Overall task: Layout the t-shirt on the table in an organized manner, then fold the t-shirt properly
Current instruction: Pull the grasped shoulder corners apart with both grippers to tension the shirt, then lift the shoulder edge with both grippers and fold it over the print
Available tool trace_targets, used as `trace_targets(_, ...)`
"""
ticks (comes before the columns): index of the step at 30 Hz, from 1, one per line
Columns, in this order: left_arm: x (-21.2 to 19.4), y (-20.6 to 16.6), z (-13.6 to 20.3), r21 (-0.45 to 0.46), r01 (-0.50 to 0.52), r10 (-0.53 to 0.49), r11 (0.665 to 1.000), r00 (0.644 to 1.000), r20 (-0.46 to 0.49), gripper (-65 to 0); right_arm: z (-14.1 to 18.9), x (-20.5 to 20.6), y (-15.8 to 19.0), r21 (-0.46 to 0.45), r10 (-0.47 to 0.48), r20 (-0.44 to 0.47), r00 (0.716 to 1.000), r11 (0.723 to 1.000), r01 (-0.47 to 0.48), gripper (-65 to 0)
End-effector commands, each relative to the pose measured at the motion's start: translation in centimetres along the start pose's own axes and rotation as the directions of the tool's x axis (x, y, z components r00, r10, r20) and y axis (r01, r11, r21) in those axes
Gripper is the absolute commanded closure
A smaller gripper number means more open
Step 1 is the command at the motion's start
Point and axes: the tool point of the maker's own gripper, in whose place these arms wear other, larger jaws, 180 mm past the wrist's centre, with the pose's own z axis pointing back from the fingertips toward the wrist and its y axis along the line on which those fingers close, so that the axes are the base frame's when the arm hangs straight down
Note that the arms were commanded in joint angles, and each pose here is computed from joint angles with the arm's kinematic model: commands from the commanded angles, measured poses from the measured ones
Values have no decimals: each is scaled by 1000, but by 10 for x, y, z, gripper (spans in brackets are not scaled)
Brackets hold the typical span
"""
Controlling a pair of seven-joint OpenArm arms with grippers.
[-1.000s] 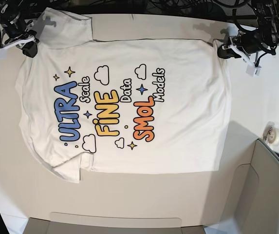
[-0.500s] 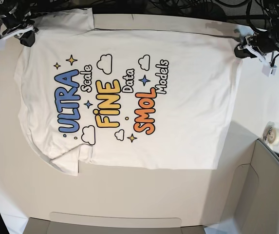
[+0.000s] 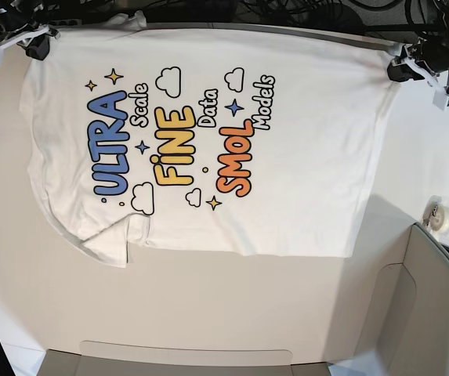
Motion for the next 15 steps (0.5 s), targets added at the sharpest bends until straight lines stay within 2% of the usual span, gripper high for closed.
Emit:
trace_targets(1,11,-1,11,-1,23,-23,1000,999,40,0,7,7,-2,-9,21,25,999,1000,-21,0)
trace_targets(8,3,-6,16,-35,3,-2,999,999,36,0,13,2,0,3,18,13,1000,1000,-18,0)
trace_targets(13,6,-8,15,-41,3,-1,999,999,46,0,15,15,20,116,-39,65,997,993,31,0)
trace_targets(15,18,-12,14,-51,14,-10,999,997,77,0,14,23,30,169,-71,93,993,984,55,0)
